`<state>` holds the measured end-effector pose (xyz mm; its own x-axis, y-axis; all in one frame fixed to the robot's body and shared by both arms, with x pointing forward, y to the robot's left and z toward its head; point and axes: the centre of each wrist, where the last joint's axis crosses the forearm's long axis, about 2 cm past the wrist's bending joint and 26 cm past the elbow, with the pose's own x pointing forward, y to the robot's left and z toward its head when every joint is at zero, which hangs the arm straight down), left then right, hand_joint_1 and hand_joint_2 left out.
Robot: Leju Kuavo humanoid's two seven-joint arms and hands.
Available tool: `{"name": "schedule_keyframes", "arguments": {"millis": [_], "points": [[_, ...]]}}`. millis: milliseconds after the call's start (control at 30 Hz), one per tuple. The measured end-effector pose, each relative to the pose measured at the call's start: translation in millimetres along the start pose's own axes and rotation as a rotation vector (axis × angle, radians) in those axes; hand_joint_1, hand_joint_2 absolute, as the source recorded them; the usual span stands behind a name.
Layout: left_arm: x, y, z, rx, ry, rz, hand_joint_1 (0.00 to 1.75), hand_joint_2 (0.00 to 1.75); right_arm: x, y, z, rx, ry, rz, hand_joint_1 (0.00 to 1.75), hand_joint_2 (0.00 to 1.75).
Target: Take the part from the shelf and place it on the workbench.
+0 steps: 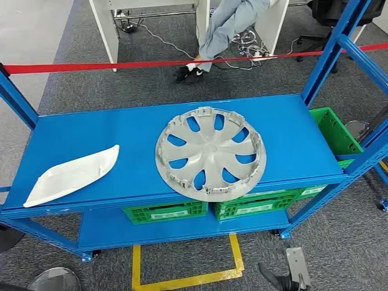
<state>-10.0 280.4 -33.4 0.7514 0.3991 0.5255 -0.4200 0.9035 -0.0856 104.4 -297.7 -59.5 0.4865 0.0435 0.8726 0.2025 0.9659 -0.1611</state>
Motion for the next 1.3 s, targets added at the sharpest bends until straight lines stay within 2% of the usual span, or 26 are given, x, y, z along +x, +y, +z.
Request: {"name": "schedule_keyframes", "arguments": {"millis": [233, 367, 733, 1067, 1300], "points": [[2.1, 0.1, 2.3, 0.005, -0.014, 0.005, 0.00, 1.75, 16.6, -0.5, -5.9, -0.028, -0.078, -0.029, 0.00, 1.75], [2.6, 0.5, 3.4, 0.008, -0.019, 0.002, 0.00, 1.75, 34.5, 0.8, -8.6, -0.046, -0.178, -0.048, 0.00, 1.75], [5.1, 5.3, 7.5, 0.018, -0.042, -0.032, 0.00, 1.75, 104.0, -1.3, -7.8, -0.148, -0.571, -0.053, 0.00, 1.75], [5.2, 10.7, 9.6, 0.022, -0.056, -0.078, 0.00, 1.75, 171.5, -4.9, 12.3, -0.215, -0.988, -0.001, 0.00, 1.75], [7.3, 15.4, 8.6, 0.026, -0.072, -0.110, 0.00, 1.75, 203.3, 0.1, 26.8, -0.140, -1.161, 0.108, 0.00, 1.75]]}}
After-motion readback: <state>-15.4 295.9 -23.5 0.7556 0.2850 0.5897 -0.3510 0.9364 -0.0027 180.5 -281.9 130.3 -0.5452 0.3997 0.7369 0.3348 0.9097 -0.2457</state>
